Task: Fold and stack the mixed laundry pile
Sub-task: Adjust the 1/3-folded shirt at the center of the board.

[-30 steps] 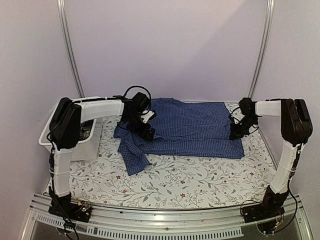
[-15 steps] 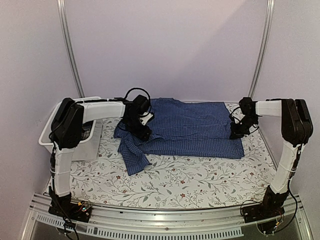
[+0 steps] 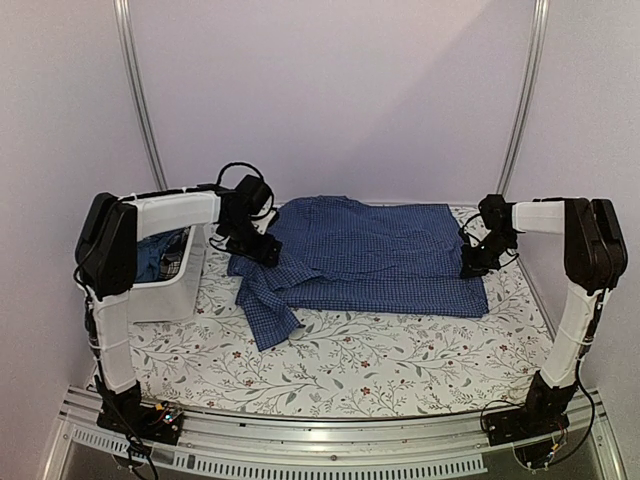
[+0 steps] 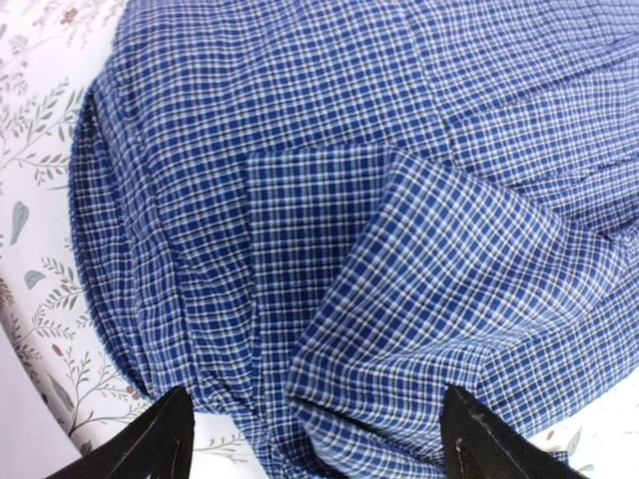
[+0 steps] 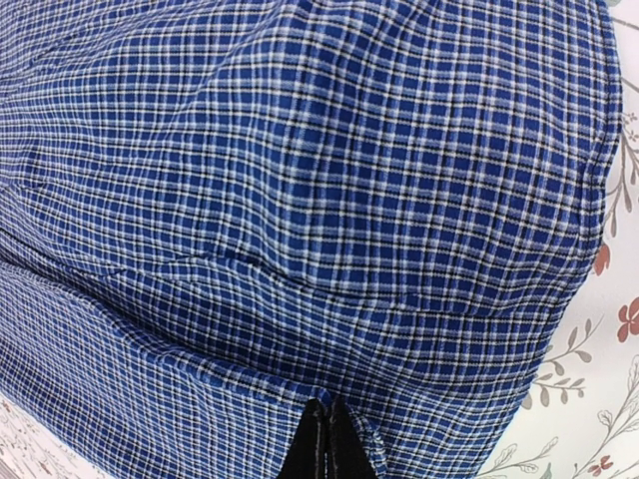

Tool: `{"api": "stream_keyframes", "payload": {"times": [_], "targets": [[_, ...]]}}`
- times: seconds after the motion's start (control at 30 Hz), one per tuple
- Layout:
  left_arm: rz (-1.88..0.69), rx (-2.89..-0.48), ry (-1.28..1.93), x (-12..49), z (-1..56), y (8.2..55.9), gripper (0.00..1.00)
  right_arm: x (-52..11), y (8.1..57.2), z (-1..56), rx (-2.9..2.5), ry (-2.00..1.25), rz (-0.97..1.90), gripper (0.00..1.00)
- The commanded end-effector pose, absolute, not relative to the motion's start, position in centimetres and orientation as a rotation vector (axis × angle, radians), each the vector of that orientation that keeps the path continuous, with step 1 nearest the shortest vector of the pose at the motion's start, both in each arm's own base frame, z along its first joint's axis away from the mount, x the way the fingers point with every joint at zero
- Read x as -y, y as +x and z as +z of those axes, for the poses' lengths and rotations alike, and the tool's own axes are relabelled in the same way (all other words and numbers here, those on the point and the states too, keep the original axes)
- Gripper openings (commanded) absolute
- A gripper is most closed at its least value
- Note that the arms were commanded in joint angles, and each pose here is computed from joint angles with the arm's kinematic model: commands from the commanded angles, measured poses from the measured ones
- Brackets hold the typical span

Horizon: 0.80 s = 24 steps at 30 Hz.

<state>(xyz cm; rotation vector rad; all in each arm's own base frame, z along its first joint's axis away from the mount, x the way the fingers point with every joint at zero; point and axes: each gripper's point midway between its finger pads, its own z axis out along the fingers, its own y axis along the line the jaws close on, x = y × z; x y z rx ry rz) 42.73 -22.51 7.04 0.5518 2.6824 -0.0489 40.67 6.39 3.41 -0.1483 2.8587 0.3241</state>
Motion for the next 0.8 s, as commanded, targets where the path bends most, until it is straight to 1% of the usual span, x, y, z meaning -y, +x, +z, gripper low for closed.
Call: {"api": "stream_keyframes", "payload": {"times": [0.0,0.13,0.2,0.27,0.33,0.37,0.43,0.5,0.57,0.6,0.77], "targets": [[-0.207,-2.726,0.435,22.0,7.0,42.1,0.85,-6.5,40.9,4.6,-2.824,-0.143,0.314,0.00],[-0.363,-2.754,0.425,23.2,6.1,41.5,0.84,-6.5,40.9,4.6,-2.824,-0.144,0.310,0.00],[-0.430,-2.770,0.427,23.9,5.4,41.2,0.81,-6.4,40.9,4.7,-2.822,-0.142,0.308,0.00],[-0.481,-2.779,0.430,24.5,5.1,41.0,0.76,-6.4,40.9,4.7,-2.822,-0.141,0.304,0.00],[-0.534,-2.774,0.436,25.0,5.3,41.0,0.64,-6.4,40.8,4.8,-2.822,-0.141,0.303,0.00],[-0.565,-2.763,0.446,25.5,5.7,40.9,0.54,-6.4,40.8,4.9,-2.820,-0.140,0.302,0.00],[-0.613,-2.727,0.453,26.0,6.8,41.2,0.38,-6.3,40.8,5.1,-2.815,-0.140,0.298,0.00],[-0.634,-2.700,0.447,26.2,7.8,41.6,0.24,-6.3,40.8,5.4,-2.808,-0.139,0.297,0.00],[-0.601,-2.691,0.392,25.4,8.4,42.3,0.06,-6.2,40.8,5.7,-2.800,-0.138,0.287,0.00],[-0.596,-2.674,0.365,24.9,9.1,42.8,0.00,-6.1,40.8,5.7,-2.799,-0.136,0.284,0.00],[-0.576,-2.618,0.277,23.8,11.1,44.7,0.00,-5.7,41.0,6.1,-2.788,-0.118,0.264,0.00]]}}
